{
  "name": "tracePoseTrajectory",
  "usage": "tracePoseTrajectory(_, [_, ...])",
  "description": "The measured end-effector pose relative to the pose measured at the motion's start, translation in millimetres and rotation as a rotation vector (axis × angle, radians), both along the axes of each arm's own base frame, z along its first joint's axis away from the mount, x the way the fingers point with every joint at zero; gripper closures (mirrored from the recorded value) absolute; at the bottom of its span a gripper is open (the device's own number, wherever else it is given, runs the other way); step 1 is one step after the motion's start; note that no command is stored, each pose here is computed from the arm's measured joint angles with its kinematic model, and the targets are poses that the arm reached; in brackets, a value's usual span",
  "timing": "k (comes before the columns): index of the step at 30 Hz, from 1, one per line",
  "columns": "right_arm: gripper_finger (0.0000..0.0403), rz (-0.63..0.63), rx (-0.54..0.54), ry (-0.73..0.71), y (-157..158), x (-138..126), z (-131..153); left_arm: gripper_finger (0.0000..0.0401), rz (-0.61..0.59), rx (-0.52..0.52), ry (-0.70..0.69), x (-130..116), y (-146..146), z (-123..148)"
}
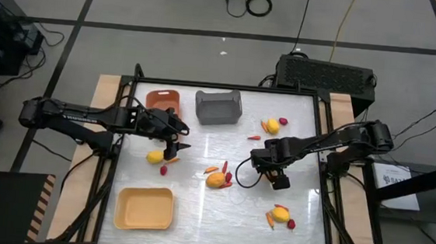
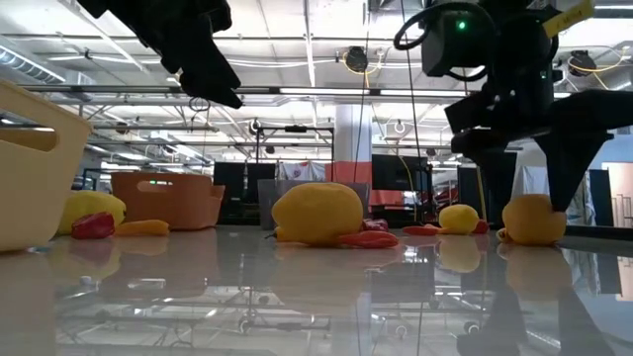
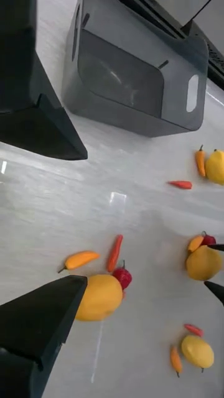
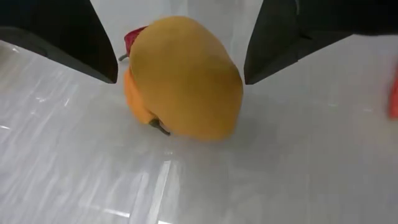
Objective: Sort produce into baskets
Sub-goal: Put the yellow lemon into the black bin
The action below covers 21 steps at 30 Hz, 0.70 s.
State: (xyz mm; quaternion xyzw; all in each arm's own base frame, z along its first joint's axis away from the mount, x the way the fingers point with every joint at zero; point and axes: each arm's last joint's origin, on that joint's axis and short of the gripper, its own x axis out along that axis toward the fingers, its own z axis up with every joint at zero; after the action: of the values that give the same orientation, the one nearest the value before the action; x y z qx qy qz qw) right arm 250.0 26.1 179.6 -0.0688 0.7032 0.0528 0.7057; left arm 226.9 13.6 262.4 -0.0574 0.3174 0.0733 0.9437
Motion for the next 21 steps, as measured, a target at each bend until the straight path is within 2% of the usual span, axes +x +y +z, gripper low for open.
tracePoseTrajectory(15, [0.0068, -0.035, 0.027, 0.052, 1.0, 4.7, -16.0, 0.0075, 0.003, 0.001, 0.001, -0.1, 0.1, -0.2])
tracePoseTrajectory(18, [0.0089, -0.058, 0.026, 0.054, 1.0, 4.8, -16.3, 0.0075, 0.003, 0.001, 0.001, -0.2, 0.1, -0.2])
tracePoseTrajectory(21, [0.0128, -0.08, 0.026, 0.056, 1.0, 4.6, -16.3, 0.0075, 0.004, 0.0, 0.001, -0.2, 0.1, -0.2])
